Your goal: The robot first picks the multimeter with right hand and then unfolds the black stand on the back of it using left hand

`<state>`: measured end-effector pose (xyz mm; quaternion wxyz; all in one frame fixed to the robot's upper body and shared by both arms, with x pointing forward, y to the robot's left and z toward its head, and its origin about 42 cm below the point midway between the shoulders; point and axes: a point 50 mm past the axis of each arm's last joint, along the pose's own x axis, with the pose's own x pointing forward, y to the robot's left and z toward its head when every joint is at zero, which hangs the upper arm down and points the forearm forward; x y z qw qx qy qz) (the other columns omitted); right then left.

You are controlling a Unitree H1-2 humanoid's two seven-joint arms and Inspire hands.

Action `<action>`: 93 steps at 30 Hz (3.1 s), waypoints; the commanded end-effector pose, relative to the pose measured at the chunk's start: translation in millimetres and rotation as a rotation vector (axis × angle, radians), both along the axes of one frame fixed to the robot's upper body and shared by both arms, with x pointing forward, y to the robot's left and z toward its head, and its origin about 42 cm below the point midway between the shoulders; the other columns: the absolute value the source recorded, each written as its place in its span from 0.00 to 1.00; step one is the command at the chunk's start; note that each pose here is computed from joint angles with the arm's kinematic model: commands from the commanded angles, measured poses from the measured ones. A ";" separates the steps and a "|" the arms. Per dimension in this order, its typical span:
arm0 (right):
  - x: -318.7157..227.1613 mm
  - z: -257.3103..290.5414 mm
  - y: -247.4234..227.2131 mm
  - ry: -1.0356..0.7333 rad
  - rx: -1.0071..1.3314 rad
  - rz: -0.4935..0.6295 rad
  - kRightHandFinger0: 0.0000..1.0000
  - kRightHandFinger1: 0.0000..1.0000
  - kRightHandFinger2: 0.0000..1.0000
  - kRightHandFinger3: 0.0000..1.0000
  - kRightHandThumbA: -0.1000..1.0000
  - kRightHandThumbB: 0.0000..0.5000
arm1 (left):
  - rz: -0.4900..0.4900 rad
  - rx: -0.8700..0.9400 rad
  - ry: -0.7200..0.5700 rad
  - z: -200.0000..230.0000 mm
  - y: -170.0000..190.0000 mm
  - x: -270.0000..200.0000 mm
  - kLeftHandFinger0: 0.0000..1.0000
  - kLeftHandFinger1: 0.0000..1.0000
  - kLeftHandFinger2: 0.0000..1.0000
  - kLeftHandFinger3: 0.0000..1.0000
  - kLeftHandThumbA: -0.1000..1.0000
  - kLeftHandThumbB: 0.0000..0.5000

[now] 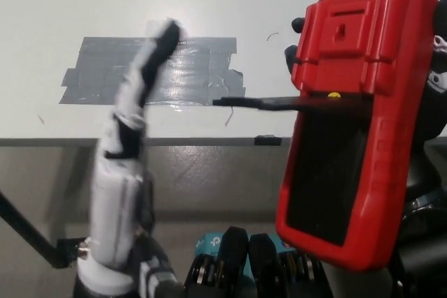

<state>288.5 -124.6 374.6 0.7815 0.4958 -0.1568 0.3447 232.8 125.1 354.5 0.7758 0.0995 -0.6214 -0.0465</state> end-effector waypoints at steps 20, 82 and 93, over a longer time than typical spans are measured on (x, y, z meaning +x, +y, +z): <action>-9.7 8.8 7.5 -0.091 0.048 0.043 0.00 0.47 0.87 0.88 0.00 0.13 | -0.197 0.084 -0.153 22.9 -9.0 -20.4 1.00 1.00 1.00 1.00 1.00 0.90; -1.2 33.3 6.4 -0.135 0.087 0.015 0.00 0.17 0.74 0.83 0.00 0.20 | -0.013 0.149 -0.184 -11.9 -27.6 -20.7 1.00 1.00 1.00 1.00 1.00 0.75; -3.4 40.6 12.5 -0.074 0.163 0.066 0.00 0.28 0.86 0.94 0.00 0.21 | -0.198 0.102 -0.089 -20.6 -36.1 -24.6 1.00 0.64 0.74 1.00 1.00 0.98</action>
